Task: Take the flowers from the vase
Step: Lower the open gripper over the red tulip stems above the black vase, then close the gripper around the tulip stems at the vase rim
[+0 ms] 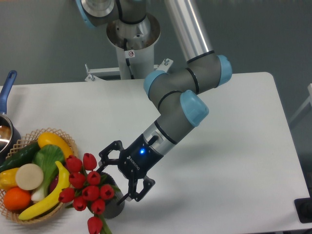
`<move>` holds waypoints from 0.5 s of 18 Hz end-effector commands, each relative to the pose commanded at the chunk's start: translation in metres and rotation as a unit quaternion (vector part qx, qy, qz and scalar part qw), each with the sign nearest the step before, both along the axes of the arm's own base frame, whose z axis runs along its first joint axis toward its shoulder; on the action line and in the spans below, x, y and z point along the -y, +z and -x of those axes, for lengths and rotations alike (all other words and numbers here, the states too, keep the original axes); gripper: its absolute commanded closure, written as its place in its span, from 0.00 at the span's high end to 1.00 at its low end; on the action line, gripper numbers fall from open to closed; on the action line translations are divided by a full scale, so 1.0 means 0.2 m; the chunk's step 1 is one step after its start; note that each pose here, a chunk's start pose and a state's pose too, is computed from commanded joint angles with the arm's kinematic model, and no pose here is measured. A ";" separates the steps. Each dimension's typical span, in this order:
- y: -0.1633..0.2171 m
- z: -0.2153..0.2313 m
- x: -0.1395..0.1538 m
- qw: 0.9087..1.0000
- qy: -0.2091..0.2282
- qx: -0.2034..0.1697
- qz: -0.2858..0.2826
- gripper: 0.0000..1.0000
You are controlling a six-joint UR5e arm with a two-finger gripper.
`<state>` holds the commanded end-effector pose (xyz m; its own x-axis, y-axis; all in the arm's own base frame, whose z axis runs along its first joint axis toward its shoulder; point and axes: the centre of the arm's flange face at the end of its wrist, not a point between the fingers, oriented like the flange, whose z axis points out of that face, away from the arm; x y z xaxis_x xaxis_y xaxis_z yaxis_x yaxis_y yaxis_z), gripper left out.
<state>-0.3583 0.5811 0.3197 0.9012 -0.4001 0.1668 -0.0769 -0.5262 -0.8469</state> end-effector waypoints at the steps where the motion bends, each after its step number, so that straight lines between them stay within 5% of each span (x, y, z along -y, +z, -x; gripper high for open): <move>1: -0.01 -0.02 0.01 1.000 -0.002 0.001 0.000 1.00; 9: -0.02 -0.10 0.03 1.000 -0.011 0.002 0.003 1.00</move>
<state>-0.3383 0.5759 0.3165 0.8914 -0.4189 0.1732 -0.0844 -0.5287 -0.8446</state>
